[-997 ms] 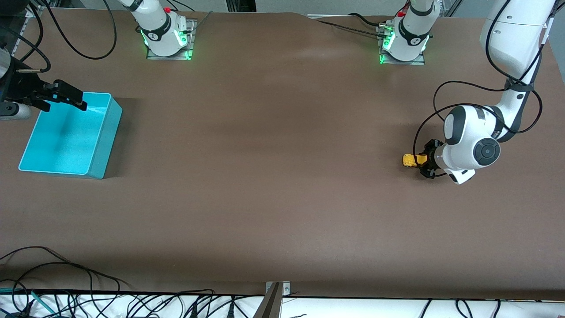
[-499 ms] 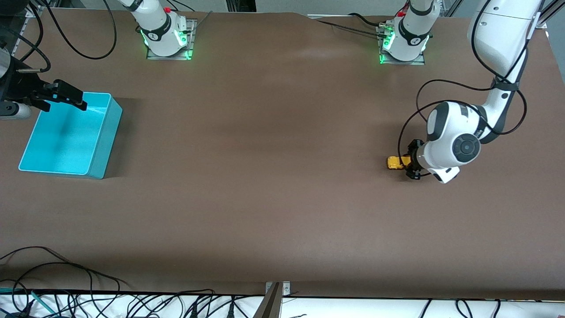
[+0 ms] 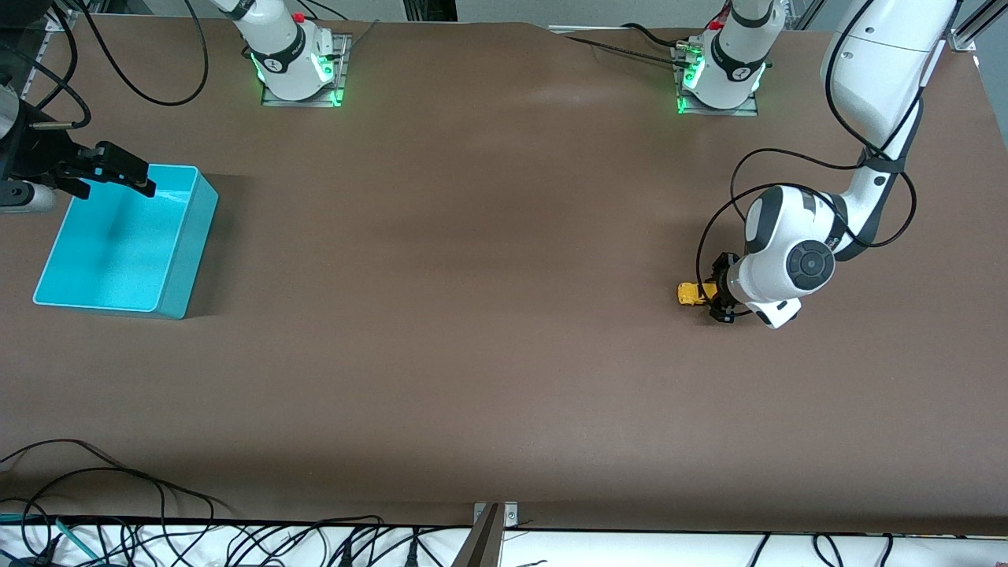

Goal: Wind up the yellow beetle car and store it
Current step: 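Press the car down and drag it backward with the left gripper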

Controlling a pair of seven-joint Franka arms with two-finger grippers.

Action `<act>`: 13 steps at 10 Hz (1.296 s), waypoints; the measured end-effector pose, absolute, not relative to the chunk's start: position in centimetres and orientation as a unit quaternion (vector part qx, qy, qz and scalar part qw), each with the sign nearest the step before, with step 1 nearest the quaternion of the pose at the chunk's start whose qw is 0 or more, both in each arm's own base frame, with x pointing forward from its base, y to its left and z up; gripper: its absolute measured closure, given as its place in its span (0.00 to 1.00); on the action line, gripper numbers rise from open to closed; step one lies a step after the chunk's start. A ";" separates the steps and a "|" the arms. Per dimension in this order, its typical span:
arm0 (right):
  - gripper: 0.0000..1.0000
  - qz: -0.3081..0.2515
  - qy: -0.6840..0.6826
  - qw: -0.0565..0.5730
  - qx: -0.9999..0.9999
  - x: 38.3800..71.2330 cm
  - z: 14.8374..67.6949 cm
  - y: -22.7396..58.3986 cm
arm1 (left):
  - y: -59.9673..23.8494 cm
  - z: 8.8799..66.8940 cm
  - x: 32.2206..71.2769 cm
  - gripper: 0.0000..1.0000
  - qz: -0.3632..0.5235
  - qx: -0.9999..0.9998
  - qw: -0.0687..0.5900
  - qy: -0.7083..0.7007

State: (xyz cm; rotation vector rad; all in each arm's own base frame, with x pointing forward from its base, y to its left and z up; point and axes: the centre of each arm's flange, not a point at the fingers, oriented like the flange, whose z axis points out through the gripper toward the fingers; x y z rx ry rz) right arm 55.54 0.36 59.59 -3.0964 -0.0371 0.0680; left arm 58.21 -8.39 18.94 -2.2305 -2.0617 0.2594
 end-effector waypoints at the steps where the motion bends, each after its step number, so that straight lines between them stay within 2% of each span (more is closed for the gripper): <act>1: 0.00 0.022 -0.012 0.022 -0.999 55.5 59.6 0.4 | -8.1 18.9 58.2 0.55 0.085 -0.731 0.046 -0.675; 13: 0.00 0.022 -0.012 0.022 -0.999 55.5 59.6 0.3 | 6.0 18.8 58.5 0.55 0.044 -0.750 0.083 -0.655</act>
